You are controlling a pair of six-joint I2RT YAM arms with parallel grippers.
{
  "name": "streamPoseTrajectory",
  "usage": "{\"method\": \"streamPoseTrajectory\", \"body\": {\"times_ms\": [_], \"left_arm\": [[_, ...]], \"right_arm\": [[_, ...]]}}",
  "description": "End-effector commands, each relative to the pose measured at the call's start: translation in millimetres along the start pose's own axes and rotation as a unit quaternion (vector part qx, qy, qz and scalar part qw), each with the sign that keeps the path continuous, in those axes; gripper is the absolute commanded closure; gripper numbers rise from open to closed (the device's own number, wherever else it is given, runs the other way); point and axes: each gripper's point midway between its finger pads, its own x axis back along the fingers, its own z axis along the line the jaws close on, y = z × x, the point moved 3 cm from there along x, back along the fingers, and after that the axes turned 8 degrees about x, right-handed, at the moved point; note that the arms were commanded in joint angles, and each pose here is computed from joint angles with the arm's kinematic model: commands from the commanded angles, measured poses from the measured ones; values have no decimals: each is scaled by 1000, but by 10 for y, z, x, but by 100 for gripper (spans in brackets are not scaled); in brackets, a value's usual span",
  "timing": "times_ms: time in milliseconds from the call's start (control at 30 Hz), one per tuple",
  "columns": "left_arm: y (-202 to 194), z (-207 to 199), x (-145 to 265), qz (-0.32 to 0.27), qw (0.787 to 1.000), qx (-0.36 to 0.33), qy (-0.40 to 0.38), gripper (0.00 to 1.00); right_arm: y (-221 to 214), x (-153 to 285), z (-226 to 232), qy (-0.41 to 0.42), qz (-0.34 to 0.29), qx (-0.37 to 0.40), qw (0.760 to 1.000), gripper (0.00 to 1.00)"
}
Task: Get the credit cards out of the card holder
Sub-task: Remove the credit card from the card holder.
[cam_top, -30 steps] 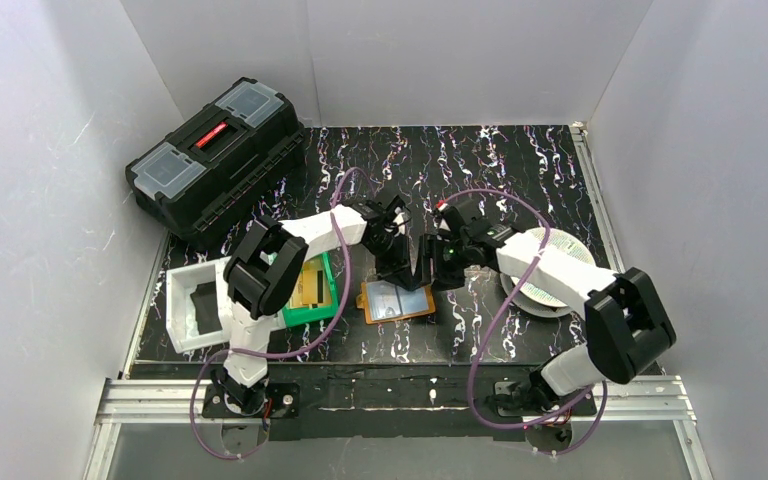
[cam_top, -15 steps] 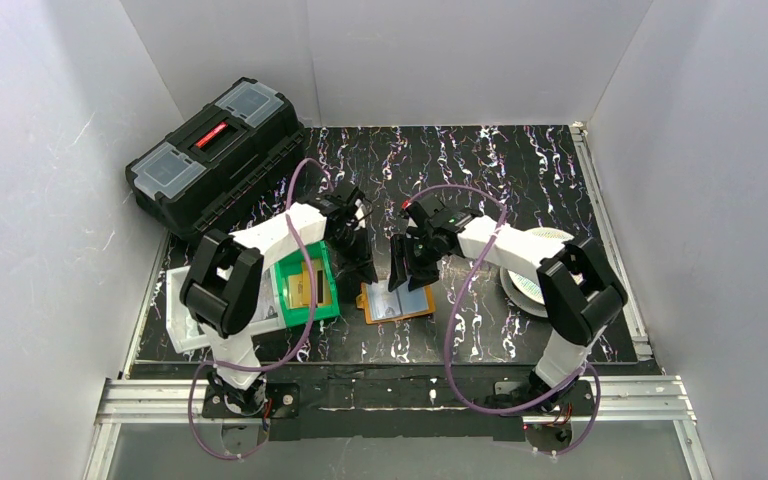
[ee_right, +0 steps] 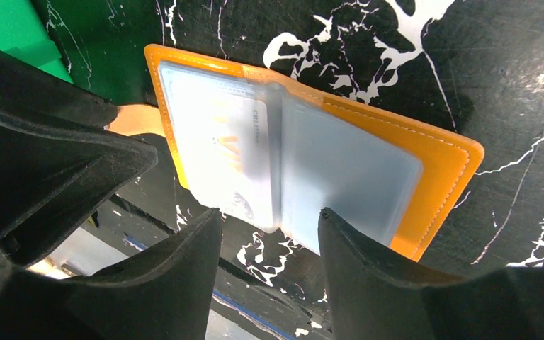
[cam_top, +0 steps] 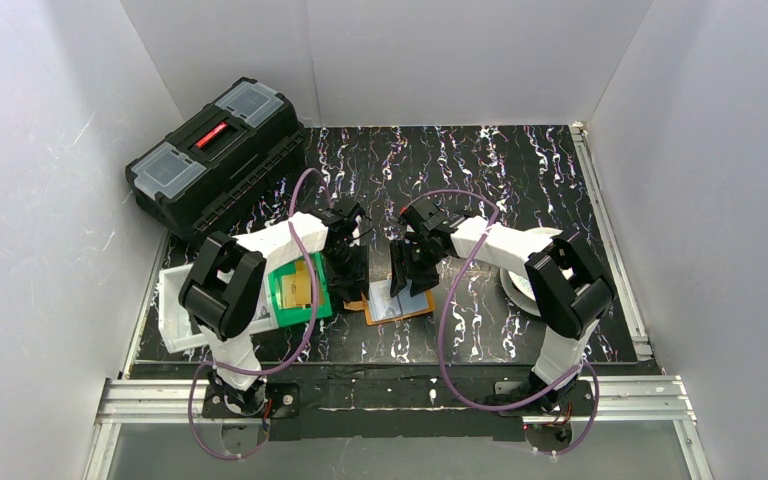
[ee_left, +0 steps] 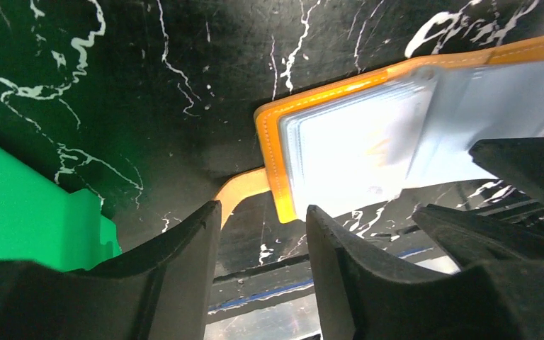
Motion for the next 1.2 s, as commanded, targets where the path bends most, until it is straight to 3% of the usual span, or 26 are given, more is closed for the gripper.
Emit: {"method": "streamPoseTrajectory", "body": {"times_ms": [0, 167, 433, 767, 1067, 1167], "left_arm": [[-28, 49, 176, -26, 999, -30, 32, 53], [-50, 52, 146, -23, 998, -32, 41, 53], [-136, 78, 443, -61, 996, -35, 61, 52], [-136, 124, 254, -57, 996, -8, 67, 52], [-74, 70, 54, -40, 997, -7, 63, 58], [-64, 47, 1, -33, 998, -8, 61, 68]], "right_arm": [[-19, -48, -40, -12, 4, 3, 1000, 41], [-48, -64, -75, -17, 8, -2, 1000, 41], [-109, -95, -124, -18, 14, -5, 1000, 41], [-149, -118, -152, -16, 20, -7, 1000, 42], [-152, -117, -156, -13, 19, -9, 1000, 42], [-154, -117, -156, -13, 19, -8, 1000, 43]]}}
